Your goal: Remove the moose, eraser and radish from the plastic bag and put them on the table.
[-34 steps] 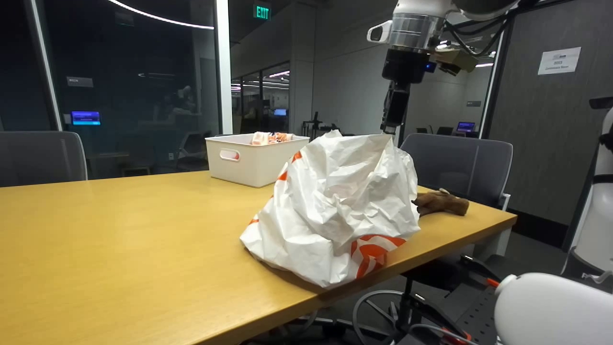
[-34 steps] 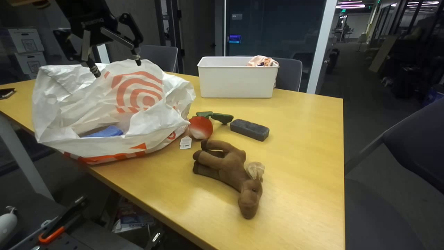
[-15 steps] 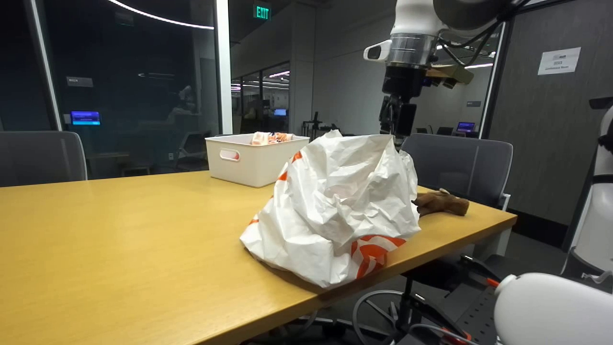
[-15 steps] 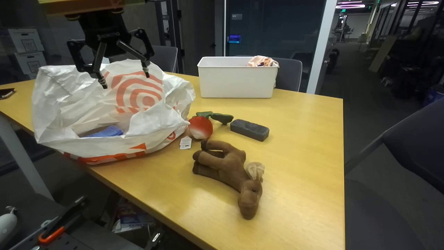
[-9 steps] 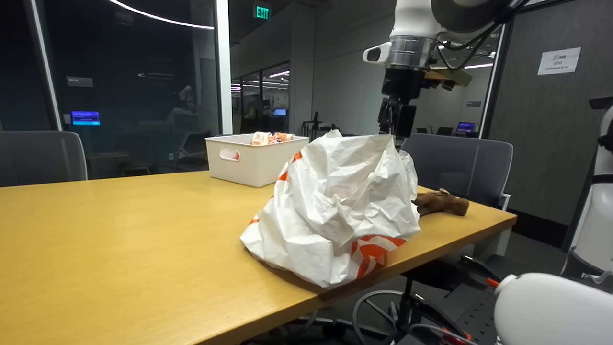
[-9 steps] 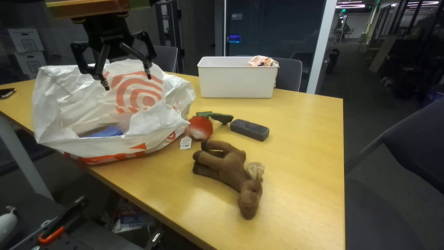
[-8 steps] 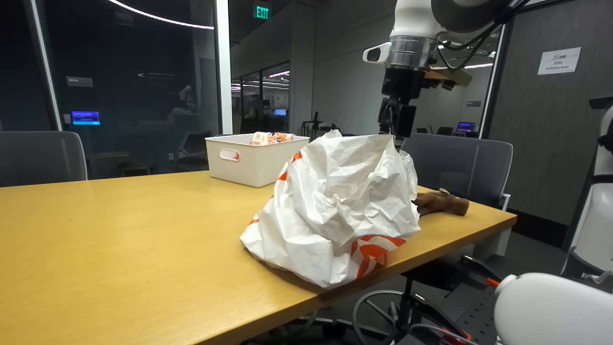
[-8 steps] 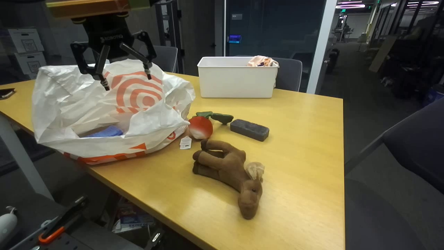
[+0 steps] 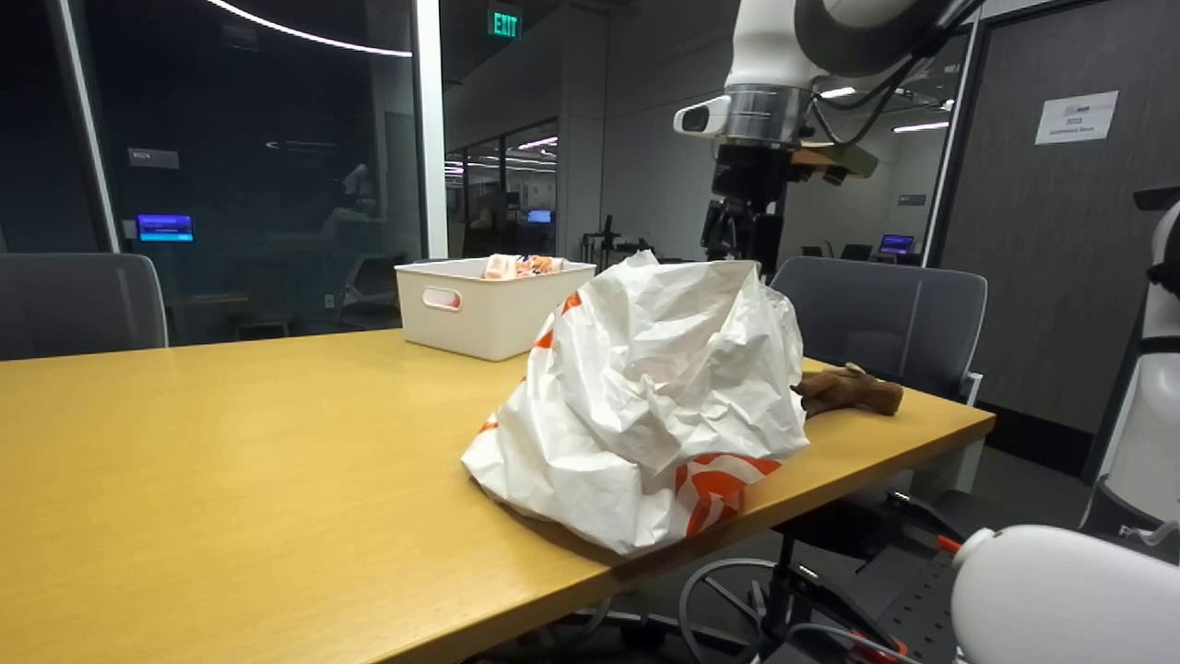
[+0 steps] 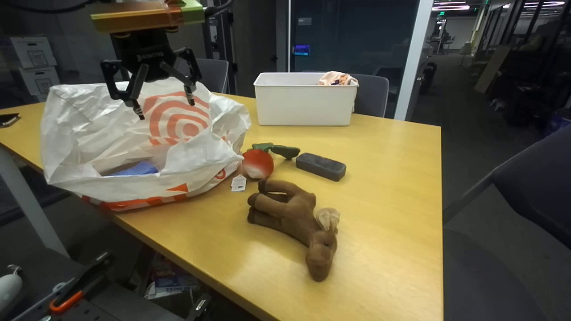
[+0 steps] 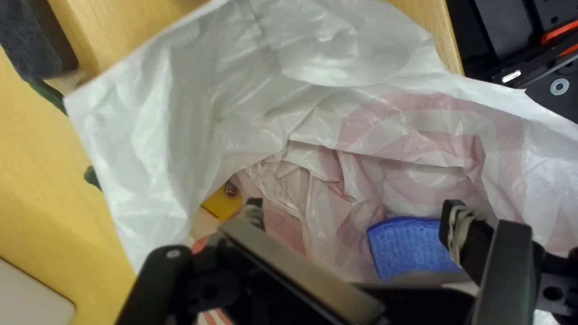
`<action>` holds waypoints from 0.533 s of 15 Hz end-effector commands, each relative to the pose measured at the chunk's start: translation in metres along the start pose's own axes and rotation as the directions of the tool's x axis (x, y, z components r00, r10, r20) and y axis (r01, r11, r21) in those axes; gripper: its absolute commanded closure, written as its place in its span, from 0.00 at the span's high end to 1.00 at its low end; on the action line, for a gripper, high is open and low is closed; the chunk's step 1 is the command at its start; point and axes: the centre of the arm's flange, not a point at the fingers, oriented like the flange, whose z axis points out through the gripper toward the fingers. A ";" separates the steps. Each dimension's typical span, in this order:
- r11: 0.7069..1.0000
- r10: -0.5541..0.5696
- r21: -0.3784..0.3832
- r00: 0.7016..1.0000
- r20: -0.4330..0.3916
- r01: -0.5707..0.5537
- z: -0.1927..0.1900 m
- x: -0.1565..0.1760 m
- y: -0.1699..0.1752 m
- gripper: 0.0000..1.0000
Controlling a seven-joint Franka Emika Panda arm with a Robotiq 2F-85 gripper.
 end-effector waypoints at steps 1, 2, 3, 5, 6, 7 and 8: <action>0.992 -0.122 0.044 0.992 0.018 0.121 0.020 0.061 0.022 1.00; 0.991 -0.131 0.012 0.991 0.027 0.130 0.027 0.078 0.027 1.00; 0.991 -0.134 -0.010 0.990 0.043 0.135 0.035 0.094 0.038 1.00; 0.988 -0.148 -0.041 0.986 0.072 0.151 0.048 0.121 0.062 1.00; 0.986 -0.157 -0.043 0.983 0.093 0.162 0.054 0.130 0.077 1.00; 0.984 -0.172 -0.030 0.978 0.115 0.177 0.060 0.139 0.091 1.00; 0.980 -0.196 0.006 0.970 0.142 0.197 0.068 0.147 0.106 1.00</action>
